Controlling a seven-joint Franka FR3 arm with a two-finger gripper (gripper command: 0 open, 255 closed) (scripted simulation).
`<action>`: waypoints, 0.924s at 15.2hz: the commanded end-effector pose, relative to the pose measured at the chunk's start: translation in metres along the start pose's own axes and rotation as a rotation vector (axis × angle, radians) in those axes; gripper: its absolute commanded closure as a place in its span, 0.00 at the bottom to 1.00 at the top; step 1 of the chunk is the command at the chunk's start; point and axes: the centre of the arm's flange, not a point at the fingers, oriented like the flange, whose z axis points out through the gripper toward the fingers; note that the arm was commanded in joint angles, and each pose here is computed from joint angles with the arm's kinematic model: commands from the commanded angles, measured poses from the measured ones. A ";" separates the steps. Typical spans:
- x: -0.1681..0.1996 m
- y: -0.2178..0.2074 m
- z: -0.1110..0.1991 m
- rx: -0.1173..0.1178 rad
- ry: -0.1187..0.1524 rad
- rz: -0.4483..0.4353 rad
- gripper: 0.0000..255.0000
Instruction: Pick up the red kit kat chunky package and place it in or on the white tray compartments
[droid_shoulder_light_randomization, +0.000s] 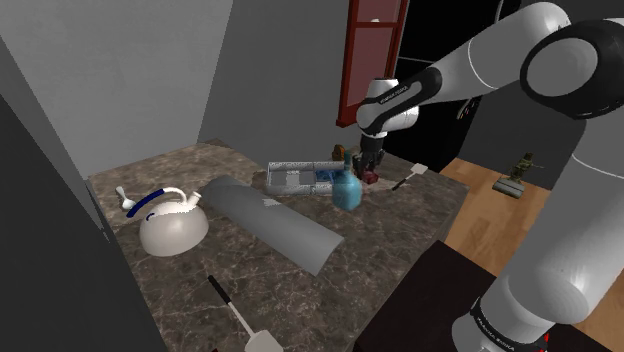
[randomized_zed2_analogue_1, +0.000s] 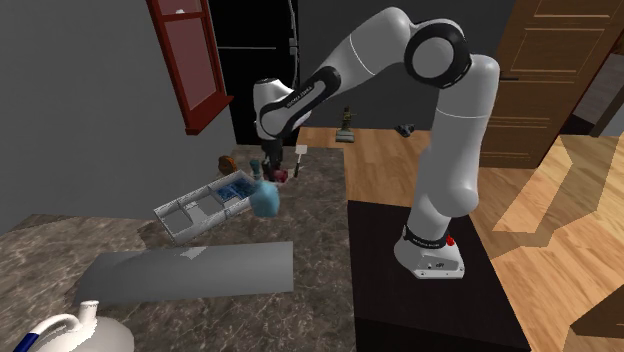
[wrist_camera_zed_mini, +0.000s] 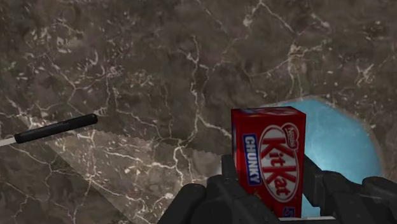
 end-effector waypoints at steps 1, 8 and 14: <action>0.027 -0.013 0.001 0.001 -0.001 0.000 1.00; 0.112 -0.047 0.000 0.001 -0.001 0.000 1.00; 0.185 -0.077 0.000 0.001 -0.001 0.000 1.00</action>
